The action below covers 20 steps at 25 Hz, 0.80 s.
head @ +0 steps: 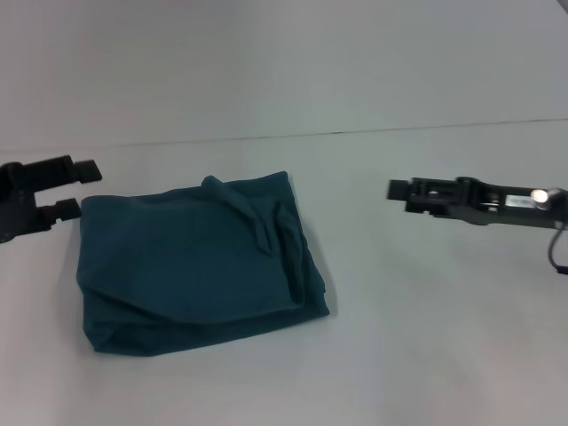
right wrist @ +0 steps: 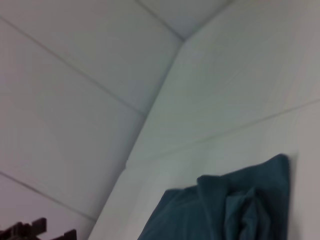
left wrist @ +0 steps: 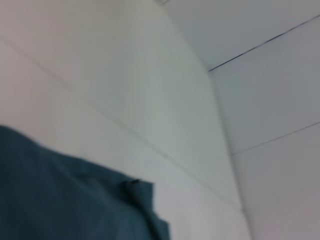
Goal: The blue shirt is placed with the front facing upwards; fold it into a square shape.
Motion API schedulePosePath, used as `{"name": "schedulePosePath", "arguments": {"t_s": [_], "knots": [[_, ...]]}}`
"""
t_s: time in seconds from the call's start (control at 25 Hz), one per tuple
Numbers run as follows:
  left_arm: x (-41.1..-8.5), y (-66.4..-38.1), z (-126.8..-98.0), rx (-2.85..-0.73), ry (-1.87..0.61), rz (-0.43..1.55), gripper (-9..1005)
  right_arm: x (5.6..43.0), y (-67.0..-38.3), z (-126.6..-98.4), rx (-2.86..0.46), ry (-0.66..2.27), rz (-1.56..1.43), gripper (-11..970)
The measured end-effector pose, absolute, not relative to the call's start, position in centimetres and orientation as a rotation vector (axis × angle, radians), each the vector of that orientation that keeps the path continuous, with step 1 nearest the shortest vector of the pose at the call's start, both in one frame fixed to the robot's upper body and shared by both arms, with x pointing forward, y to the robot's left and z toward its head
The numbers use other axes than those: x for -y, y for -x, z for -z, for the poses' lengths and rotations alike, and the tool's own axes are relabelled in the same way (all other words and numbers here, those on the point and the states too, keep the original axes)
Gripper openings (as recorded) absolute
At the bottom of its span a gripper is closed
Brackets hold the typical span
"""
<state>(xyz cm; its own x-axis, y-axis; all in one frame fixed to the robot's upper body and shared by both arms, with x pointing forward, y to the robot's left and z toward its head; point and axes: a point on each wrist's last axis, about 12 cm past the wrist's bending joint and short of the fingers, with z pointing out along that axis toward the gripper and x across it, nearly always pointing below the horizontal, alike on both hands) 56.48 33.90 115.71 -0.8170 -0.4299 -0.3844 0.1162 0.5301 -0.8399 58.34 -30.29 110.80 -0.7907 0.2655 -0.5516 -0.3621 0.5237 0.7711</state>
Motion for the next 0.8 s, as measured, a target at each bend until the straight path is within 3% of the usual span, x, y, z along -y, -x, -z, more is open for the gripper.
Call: {"name": "schedulePosePath", "arguments": {"t_s": [0.2,0.52,0.8], "knots": [[-34.6,-55.8,-116.0,-2.135,0.252,1.313,758,26.3,-61.6,-113.0,-2.294,0.173,-1.275,747],[-35.4,-54.6,-116.1,-2.065,0.261,1.359,803,16.2,-64.6,-114.6,-2.435,0.288,-1.188,747],[-35.9,-54.5,-116.7,-1.997,0.272,1.377,802,11.1,-65.4,-112.7,-2.425,0.200,-1.125,747]]}}
